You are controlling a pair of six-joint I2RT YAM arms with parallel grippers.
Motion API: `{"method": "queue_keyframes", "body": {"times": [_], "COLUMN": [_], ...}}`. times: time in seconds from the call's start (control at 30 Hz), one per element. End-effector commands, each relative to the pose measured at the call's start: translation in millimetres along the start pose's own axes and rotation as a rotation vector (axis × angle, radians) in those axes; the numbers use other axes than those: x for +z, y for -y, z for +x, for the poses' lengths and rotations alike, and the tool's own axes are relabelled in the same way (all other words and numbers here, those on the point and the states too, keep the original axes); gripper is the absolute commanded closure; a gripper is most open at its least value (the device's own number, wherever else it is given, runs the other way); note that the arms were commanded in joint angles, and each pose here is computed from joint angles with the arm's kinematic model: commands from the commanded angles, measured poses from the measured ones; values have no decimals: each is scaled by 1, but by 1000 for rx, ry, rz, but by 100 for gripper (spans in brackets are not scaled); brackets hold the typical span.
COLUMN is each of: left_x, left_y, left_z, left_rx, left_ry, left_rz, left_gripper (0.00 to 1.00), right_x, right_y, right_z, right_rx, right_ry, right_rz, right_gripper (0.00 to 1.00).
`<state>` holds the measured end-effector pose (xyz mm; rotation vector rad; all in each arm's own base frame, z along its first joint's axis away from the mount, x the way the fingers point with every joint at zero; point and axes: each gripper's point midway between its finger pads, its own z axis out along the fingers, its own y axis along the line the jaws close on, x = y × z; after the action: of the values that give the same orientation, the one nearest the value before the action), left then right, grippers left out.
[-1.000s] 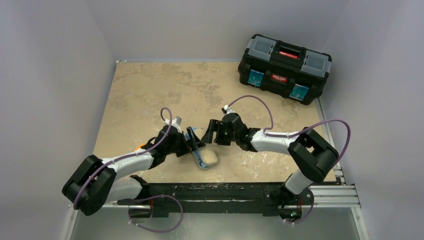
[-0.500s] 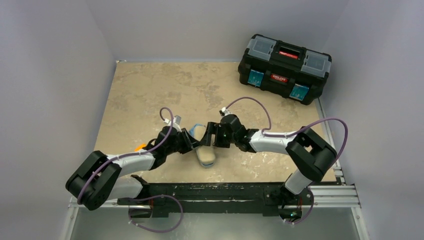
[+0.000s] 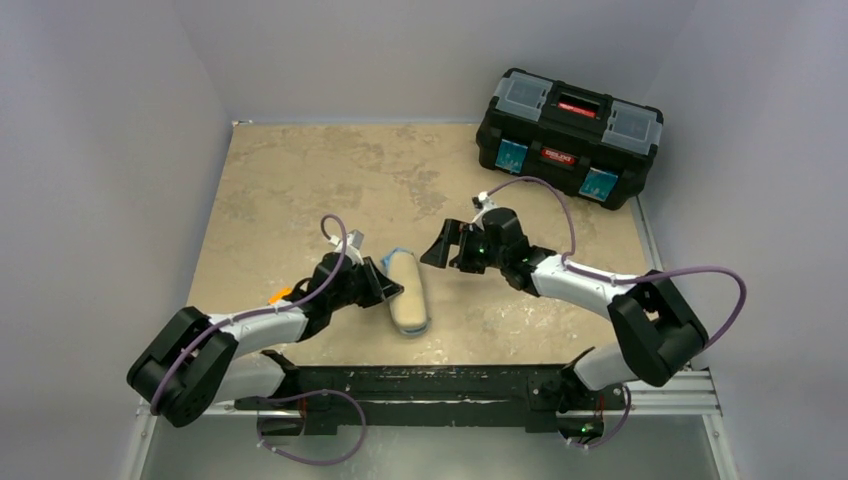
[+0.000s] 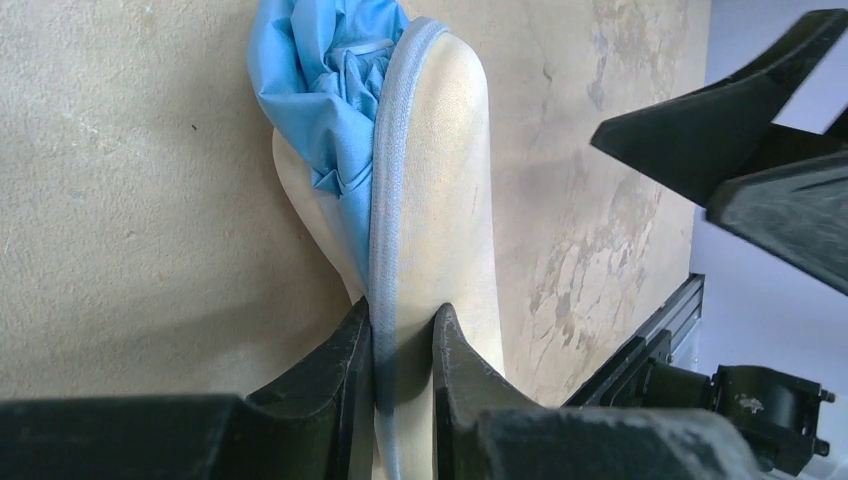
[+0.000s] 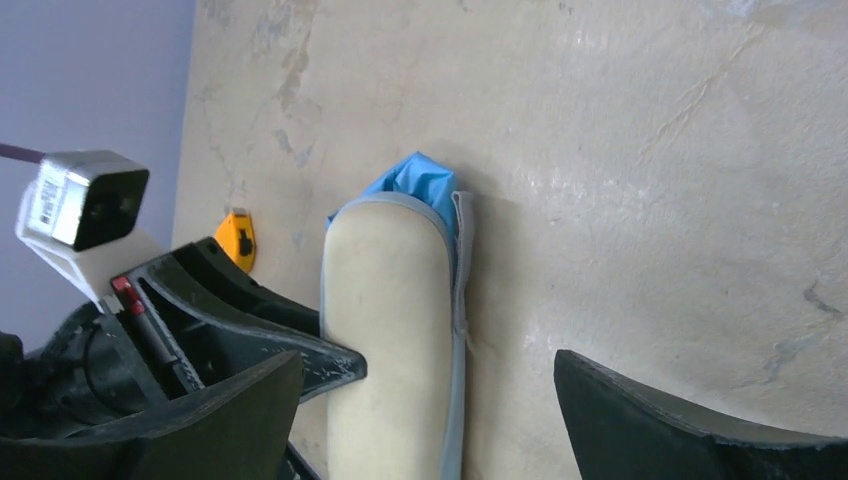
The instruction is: Put away the umbrella
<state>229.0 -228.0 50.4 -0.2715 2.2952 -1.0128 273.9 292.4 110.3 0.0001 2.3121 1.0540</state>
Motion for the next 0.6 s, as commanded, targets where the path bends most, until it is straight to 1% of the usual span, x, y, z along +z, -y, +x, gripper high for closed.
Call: {"method": "queue_keyframes", "body": {"times": [0.0, 0.13, 0.3, 0.47, 0.57], "left_x": [-8, -17, -38, -59, -66], "left_y": [-2, 24, 59, 84, 97], "left_z": [6, 2, -12, -25, -30], "left_rx": [113, 148, 176, 202, 218], "left_ry": [-19, -15, 31, 71, 74], "left_rz": [36, 140, 262, 319, 354], "left_gripper": [100, 100, 100, 100, 100], "right_x": [4, 7, 3, -2, -5], "right_y": [-4, -18, -38, -60, -71], "right_z": [23, 32, 32, 23, 21], "right_rx": [-36, -17, 0, 43, 57], "right_ry": [-93, -130, -129, -111, -112], "right_rz": [-121, -235, -356, -461, -529], "right_gripper": [1, 1, 1, 1, 1]}}
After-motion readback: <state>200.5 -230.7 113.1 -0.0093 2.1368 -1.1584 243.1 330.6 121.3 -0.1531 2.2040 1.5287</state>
